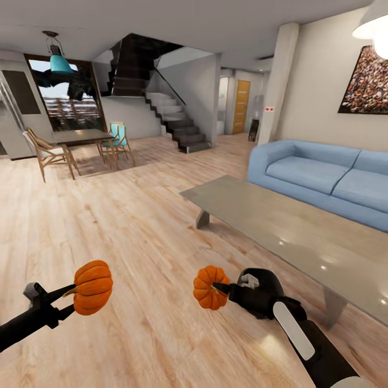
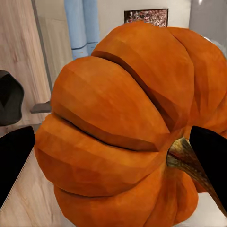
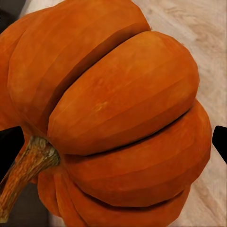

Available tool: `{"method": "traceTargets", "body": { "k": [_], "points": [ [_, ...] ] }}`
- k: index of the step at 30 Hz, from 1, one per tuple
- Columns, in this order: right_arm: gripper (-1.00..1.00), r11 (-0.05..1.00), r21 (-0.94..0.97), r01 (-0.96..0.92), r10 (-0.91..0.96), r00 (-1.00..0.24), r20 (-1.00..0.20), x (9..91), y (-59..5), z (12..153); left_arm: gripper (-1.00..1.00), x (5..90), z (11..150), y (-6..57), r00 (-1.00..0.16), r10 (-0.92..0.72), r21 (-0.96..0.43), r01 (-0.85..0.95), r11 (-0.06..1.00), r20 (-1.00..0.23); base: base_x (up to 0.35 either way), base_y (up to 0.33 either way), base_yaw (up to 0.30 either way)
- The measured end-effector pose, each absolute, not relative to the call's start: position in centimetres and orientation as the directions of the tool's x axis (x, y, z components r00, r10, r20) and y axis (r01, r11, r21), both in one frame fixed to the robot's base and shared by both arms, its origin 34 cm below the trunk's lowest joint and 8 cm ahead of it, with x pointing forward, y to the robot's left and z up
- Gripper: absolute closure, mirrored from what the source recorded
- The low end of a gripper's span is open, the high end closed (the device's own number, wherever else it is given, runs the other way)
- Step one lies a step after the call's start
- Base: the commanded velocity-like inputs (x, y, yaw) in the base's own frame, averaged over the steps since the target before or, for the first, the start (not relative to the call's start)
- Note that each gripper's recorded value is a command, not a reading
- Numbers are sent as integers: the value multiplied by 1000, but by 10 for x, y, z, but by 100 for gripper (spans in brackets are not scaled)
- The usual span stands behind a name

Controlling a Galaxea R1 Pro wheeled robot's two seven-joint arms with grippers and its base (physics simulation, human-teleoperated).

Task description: Place each of the two pumpkins and all three candles from the living room inside a cabinet in the living room (use any cabinet), then make sure every cabinet is closed, and position the cauldron so it is next to a table in the living room.

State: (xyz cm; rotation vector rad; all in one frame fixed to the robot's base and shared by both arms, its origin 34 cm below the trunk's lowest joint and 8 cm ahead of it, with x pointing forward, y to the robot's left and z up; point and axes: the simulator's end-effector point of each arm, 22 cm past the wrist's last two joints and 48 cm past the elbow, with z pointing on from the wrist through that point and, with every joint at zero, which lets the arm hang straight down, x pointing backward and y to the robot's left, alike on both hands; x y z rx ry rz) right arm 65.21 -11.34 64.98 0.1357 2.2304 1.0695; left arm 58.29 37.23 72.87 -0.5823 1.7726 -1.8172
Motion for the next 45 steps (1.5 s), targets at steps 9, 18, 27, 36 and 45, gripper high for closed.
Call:
{"method": "traceTargets", "body": {
  "k": [9, 18, 27, 36, 45],
  "points": [
    [100, 663, 728, -177, 353, -783, -512, 652, -112, 649, 100, 583, 728, 372, -766, -640, -997, 73, 3, -59, 191, 0, 275],
    [100, 663, 726, -182, 342, -789, -510, 650, -108, 647, 100, 583, 728, 372, -767, -639, -997, 73, 3, -58, 3, 0, 275],
    [100, 664, 721, -198, 315, -800, -510, 643, -99, 643, 100, 583, 728, 372, -766, -640, -997, 76, 0, -59, 0, 0, 275],
    [100, 660, 724, -199, 319, -799, -510, 646, -100, 657, 100, 585, 741, 372, -766, -640, -997, 74, -1, -56, 0, 0, 238],
    [100, 657, 728, -199, 326, -796, -511, 649, -99, 676, 100, 588, 758, 371, -767, -640, -997, 71, -2, -54, 0, 0, 76]
  ]
}}
